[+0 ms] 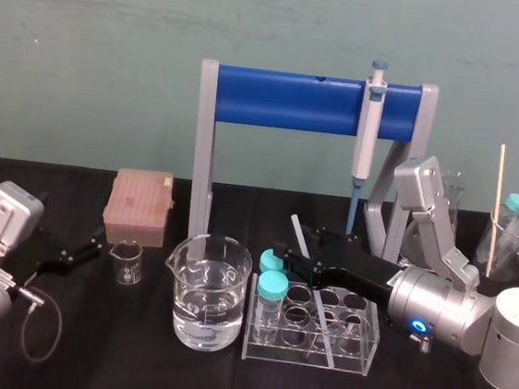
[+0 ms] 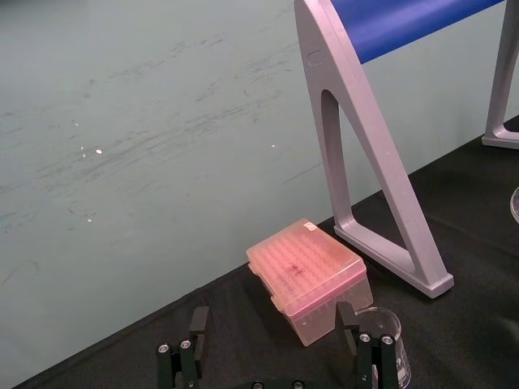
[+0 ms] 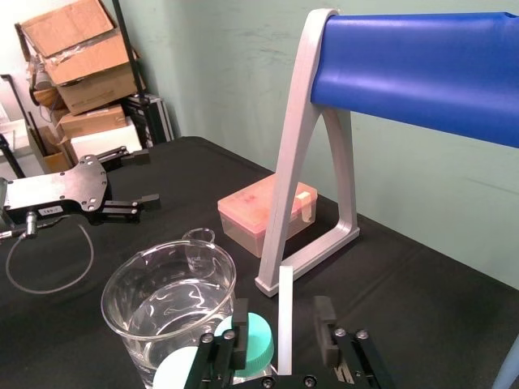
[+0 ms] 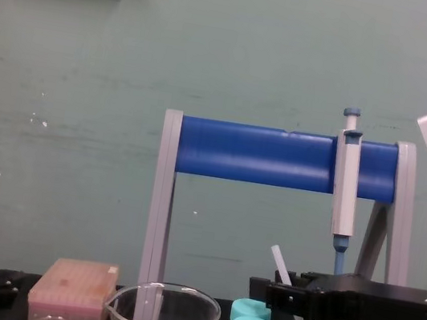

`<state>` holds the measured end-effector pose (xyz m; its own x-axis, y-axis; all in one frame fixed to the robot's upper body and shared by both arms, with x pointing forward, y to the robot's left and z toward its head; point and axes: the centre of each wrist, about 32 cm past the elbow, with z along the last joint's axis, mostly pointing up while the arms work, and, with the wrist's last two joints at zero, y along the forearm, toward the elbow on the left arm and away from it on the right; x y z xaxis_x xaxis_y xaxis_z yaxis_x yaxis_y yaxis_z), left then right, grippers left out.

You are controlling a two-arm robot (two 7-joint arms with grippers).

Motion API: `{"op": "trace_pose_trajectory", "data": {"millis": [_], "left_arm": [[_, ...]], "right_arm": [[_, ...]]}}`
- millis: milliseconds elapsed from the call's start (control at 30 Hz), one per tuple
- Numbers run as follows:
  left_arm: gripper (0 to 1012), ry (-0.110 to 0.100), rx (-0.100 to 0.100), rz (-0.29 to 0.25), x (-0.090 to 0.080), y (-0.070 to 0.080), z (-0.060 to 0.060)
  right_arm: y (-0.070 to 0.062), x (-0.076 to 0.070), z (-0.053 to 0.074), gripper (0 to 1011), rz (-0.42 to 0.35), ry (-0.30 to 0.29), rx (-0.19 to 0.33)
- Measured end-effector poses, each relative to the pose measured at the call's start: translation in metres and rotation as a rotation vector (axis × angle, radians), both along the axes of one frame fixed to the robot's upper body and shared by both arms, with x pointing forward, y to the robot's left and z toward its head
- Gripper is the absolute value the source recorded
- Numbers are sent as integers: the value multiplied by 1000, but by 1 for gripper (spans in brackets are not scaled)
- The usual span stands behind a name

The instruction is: Pick up the stirring rod with one hand, then place it down.

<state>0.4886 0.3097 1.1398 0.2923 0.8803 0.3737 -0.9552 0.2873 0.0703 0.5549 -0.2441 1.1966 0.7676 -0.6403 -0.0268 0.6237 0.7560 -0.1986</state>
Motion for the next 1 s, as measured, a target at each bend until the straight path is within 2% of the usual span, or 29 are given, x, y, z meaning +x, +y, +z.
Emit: {"op": "trace_pose_trajectory", "data": {"millis": [167,200,300,333,400,467,800,867,1000], "left_arm": [[1000,0,0,0,0,0,0],[1000,0,0,0,0,0,0],[1000,0,0,0,0,0,0],[1000,0,0,0,0,0,0],[1000,0,0,0,0,0,0],[1000,0,0,0,0,0,0],[1000,0,0,0,0,0,0],[1000,0,0,0,0,0,0],[1000,0,0,0,0,0,0]], "right_arm": [[0,0,0,390,0,1,1],[0,0,0,330,-1,1,1],[0,0,0,273,-1,1,1],[0,0,0,205,-1,2,1],[0,0,0,170,-1,2,1],[0,0,0,94,-1,2,1],[-1,-2,-2,69,-6,-14,19],[-2,-3,-3,69,-8,-31,32],[-4,-10,-10,69,2,-105,94]]}}
